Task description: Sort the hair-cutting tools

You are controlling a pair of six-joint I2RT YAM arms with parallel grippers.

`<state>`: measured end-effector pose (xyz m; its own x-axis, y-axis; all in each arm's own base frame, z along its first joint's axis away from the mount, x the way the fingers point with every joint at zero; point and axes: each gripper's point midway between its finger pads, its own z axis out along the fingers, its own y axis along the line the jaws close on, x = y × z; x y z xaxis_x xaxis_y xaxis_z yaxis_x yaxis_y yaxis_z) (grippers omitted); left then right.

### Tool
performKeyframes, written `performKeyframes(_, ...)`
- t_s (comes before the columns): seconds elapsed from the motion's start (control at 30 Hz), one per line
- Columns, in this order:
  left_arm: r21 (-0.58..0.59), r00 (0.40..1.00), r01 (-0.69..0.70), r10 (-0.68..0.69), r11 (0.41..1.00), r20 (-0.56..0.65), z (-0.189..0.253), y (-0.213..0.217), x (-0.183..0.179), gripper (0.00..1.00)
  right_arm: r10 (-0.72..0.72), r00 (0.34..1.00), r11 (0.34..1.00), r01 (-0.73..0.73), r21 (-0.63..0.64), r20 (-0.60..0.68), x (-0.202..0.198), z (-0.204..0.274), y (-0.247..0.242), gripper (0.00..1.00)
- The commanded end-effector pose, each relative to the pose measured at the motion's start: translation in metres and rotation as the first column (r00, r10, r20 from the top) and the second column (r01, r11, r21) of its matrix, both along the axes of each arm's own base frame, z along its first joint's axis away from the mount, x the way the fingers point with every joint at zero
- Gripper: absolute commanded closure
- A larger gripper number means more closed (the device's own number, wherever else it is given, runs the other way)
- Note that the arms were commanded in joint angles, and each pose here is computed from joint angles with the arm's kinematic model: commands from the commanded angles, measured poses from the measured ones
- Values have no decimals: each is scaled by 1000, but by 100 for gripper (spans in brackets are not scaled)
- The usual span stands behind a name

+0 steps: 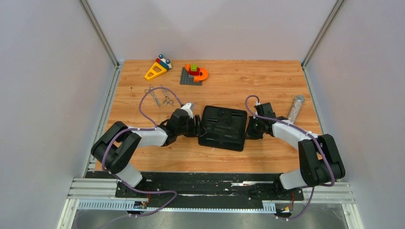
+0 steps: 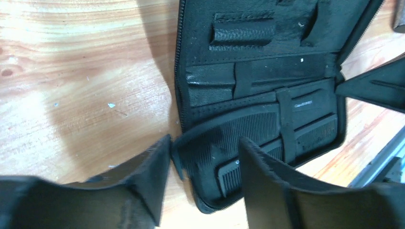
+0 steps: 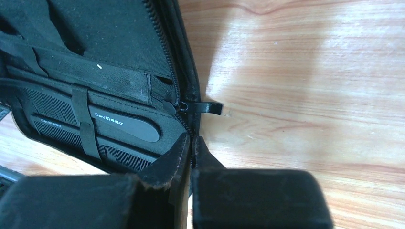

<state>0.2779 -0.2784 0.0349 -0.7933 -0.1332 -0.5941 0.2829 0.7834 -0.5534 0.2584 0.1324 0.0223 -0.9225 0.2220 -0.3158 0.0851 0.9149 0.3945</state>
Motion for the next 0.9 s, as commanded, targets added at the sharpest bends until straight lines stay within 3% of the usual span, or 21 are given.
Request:
performKeyframes(0.0, 81, 997, -31, 25, 996, 71, 19, 10, 12, 32, 27, 997, 998, -31, 51, 76, 14, 20, 12, 100)
performKeyframes(0.1, 143, 997, -59, 52, 988, 49, 20, 22, 10, 20, 27, 996, 999, -30, 40, 88, 16, 25, 11, 100)
performKeyframes(0.27, 247, 993, -116, 106, 962, 54, 27, 44, 10, 18, 36, 995, 999, -39, 32, 94, 16, 28, 10, 100)
performKeyframes(0.57, 336, 998, -67, 66, 940, 15, 34, 34, 20, 29, 37, 997, 999, -38, 16, 68, 12, 18, 7, 100)
performKeyframes(0.73, 346, 998, -30, 45, 938, -36, 22, 21, 18, 42, 34, 997, 999, -35, 14, 67, 13, 17, 7, 100)
performKeyframes(0.87, 395, 995, -24, 62, 918, -84, 7, 24, 15, 45, 32, 997, 999, -33, 17, 67, 13, 16, 8, 100)
